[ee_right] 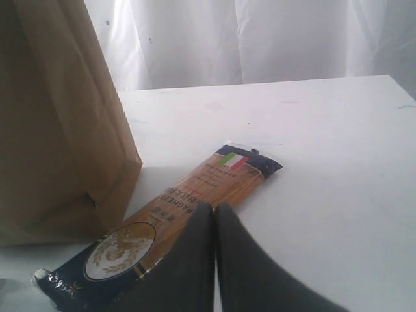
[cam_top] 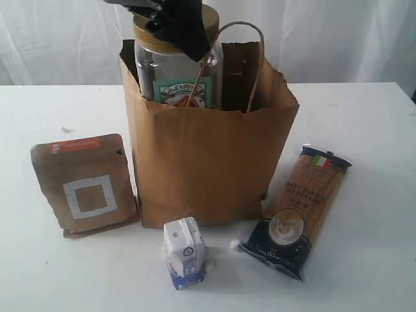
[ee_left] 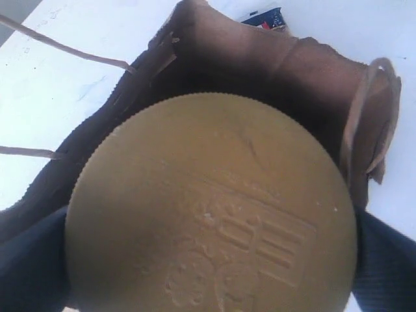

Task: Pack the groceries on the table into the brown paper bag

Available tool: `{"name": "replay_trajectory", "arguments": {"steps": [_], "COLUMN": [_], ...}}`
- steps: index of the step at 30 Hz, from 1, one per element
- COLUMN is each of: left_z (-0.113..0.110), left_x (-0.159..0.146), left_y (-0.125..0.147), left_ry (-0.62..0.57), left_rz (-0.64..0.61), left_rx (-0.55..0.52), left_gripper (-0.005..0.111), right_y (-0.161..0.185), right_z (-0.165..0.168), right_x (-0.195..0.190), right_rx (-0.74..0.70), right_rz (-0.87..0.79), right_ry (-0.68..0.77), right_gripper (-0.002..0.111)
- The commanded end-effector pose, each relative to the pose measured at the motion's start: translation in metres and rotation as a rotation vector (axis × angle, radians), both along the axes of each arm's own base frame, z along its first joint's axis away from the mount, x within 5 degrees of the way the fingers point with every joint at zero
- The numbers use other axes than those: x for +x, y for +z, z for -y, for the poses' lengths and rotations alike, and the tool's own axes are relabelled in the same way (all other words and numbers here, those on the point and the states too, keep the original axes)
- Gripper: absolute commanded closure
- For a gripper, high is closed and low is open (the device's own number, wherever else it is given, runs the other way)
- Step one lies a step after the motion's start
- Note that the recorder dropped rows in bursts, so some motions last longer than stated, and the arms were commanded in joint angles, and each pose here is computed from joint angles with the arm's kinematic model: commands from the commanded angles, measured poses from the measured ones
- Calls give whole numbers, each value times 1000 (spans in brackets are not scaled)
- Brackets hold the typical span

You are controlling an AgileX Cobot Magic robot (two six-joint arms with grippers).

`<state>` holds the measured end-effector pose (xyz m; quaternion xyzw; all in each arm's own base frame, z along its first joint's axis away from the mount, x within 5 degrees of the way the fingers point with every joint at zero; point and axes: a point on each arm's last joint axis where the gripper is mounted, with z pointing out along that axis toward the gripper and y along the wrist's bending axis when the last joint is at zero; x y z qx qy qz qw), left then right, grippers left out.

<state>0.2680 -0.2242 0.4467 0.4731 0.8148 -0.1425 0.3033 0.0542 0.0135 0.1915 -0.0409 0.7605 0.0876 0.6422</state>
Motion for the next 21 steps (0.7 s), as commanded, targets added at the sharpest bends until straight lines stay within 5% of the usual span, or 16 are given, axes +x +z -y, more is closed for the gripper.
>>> {"name": "replay_trajectory", "arguments": {"steps": [1, 6, 10, 14, 18, 21], "left_z": [-6, -5, -3, -2, -1, -1], "left_x": [-13, -13, -14, -14, -15, -15], "left_y": [6, 5, 5, 4, 5, 5], "left_ry": [-23, -27, -35, -46, -55, -63], "left_rz": [-55, -61, -73, -77, -82, -77], "left_rx": [24, 19, 7, 1, -8, -5], "left_gripper": [1, 2, 2, 2, 2, 2], "right_y": [0, 1, 18, 28, 92, 132], "right_z": [1, 1, 5, 11, -1, -22], "right_x": [0, 0, 2, 1, -13, 7], "right_rx": [-14, 9, 515, 745, 492, 285], "right_rz": [13, 20, 119, 198, 194, -43], "right_ry": [-6, -10, -89, -127, 44, 218], "right_gripper": [108, 108, 108, 108, 108, 108]}}
